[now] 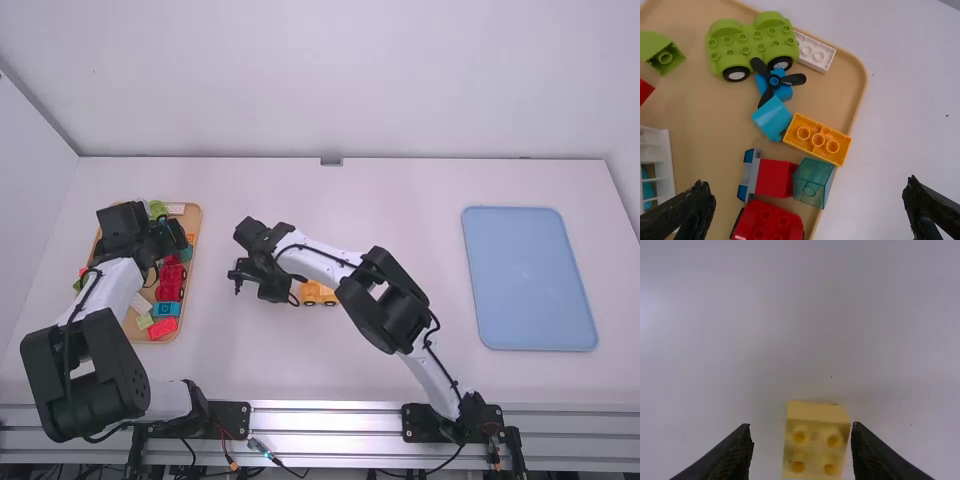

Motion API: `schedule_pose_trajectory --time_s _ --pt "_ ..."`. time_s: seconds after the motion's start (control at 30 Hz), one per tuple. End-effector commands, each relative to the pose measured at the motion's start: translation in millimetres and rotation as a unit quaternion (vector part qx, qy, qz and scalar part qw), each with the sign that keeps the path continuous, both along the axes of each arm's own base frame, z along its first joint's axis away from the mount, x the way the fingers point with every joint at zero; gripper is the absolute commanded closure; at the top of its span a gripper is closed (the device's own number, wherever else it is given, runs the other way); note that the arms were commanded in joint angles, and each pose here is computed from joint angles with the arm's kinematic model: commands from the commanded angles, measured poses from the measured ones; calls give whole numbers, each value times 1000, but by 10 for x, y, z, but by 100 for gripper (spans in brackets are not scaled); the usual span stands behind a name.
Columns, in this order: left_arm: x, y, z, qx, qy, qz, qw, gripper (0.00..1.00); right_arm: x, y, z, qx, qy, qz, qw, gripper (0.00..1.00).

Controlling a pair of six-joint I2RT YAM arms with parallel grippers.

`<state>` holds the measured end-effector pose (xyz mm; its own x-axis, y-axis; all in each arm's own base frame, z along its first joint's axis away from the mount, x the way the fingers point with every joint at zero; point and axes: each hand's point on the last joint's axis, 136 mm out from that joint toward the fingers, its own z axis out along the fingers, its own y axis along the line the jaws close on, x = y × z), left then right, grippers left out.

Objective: Assemble lego blocks to make yellow taxi

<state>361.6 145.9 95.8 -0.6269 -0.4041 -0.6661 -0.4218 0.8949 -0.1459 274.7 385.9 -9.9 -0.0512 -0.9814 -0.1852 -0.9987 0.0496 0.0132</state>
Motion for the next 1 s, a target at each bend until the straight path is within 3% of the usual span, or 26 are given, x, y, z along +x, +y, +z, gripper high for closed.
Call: schedule_pose_trajectory --time_s 0.0,0.1,0.13,0.37,0.63,0.77,0.87,0.97 --pt "-24 15 48 6 -5 0 1000 1 -5 6 -68 -4 5 -1 1000 31" --pt "-24 15 48 6 -5 0 1000 1 6 20 -60 -1 3 -1 1000 2" --pt "-24 15 48 6 -5 0 1000 1 11 28 -44 0 2 -1 1000 1" --pt "61 -200 89 -17 -25 -67 997 1 181 41 316 19 12 -30 999 1" --pt "102 -390 124 -50 -42 -110 992 1 432 -252 920 68 25 -76 994 1" --pt "130 -655 199 -70 -67 -194 976 1 675 -556 1258 108 15 -131 985 2" --pt "131 -776 250 -88 -82 -226 967 1 956 -884 1282 112 -35 -220 968 2" --pt "130 -798 255 -93 -83 -229 965 1 1034 -1168 1277 120 -76 -264 954 1"
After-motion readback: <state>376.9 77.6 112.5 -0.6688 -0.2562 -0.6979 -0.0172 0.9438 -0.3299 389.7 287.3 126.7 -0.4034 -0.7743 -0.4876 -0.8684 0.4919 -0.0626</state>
